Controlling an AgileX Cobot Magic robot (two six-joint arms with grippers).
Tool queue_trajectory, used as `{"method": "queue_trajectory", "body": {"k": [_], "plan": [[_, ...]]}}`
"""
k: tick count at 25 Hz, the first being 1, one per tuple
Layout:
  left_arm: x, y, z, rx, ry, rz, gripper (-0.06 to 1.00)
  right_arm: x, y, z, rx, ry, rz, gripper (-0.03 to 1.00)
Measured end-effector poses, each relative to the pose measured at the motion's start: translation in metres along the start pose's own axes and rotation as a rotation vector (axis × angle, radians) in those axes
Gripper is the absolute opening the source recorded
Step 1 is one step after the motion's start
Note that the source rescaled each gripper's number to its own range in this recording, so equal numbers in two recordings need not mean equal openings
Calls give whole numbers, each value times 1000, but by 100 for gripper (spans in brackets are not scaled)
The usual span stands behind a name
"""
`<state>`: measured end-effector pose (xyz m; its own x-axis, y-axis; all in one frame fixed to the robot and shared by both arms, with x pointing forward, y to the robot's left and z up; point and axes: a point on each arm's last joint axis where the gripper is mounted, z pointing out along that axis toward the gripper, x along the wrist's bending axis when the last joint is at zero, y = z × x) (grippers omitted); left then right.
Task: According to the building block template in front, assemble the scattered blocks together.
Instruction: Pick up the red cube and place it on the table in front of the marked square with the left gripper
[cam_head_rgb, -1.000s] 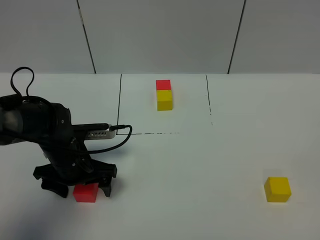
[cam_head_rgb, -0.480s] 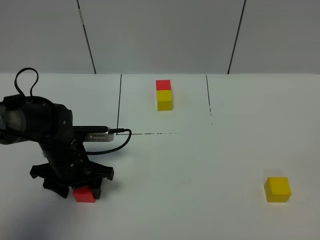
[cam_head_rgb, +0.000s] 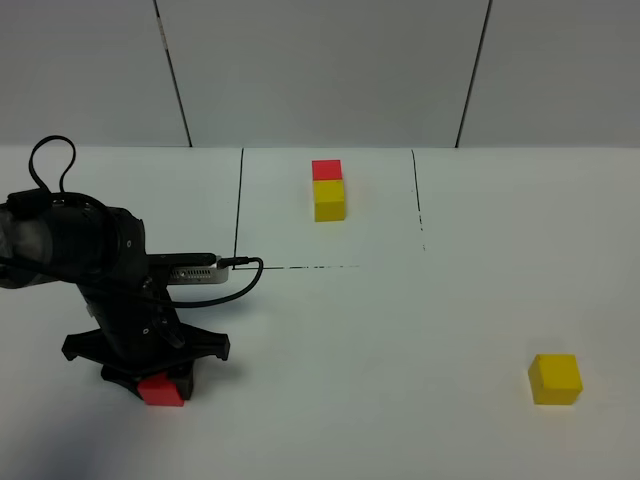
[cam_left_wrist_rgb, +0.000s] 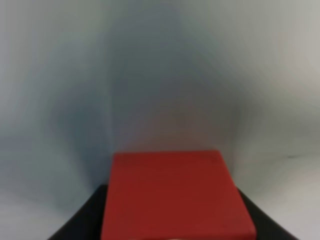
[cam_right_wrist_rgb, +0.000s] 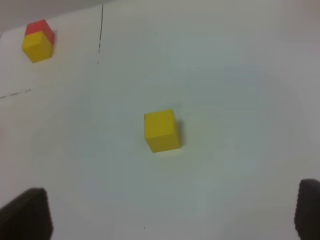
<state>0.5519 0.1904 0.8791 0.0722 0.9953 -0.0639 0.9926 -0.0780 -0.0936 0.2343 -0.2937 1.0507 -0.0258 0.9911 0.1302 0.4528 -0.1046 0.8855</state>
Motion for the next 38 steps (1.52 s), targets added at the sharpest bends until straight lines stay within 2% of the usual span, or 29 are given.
{"method": "queue_trajectory", "body": {"k": [3, 10, 15, 19, 22, 25, 28, 31, 38], "plan": [[-1, 0, -1, 14, -4, 3, 0, 0, 0, 0, 0, 0, 0, 93], [-4, 13, -13, 79, 25, 115, 0, 0, 0, 0, 0, 0, 0, 92], [-15, 40, -58, -14, 8, 240, 0, 0, 0, 0, 0, 0, 0, 92], [-29, 53, -95, -66, 13, 491, 0, 0, 0, 0, 0, 0, 0, 92], [-48, 56, -117, -107, 25, 742, 0, 0, 0, 0, 0, 0, 0, 91], [-70, 54, -128, -146, 40, 952, 0, 0, 0, 0, 0, 0, 0, 91], [-91, 49, -130, -169, 62, 1119, 0, 0, 0, 0, 0, 0, 0, 90], [-109, 48, -120, -156, 106, 1236, 0, 0, 0, 0, 0, 0, 0, 90], [-144, 58, -79, -113, 176, 1361, 0, 0, 0, 0, 0, 0, 0, 90]]}}
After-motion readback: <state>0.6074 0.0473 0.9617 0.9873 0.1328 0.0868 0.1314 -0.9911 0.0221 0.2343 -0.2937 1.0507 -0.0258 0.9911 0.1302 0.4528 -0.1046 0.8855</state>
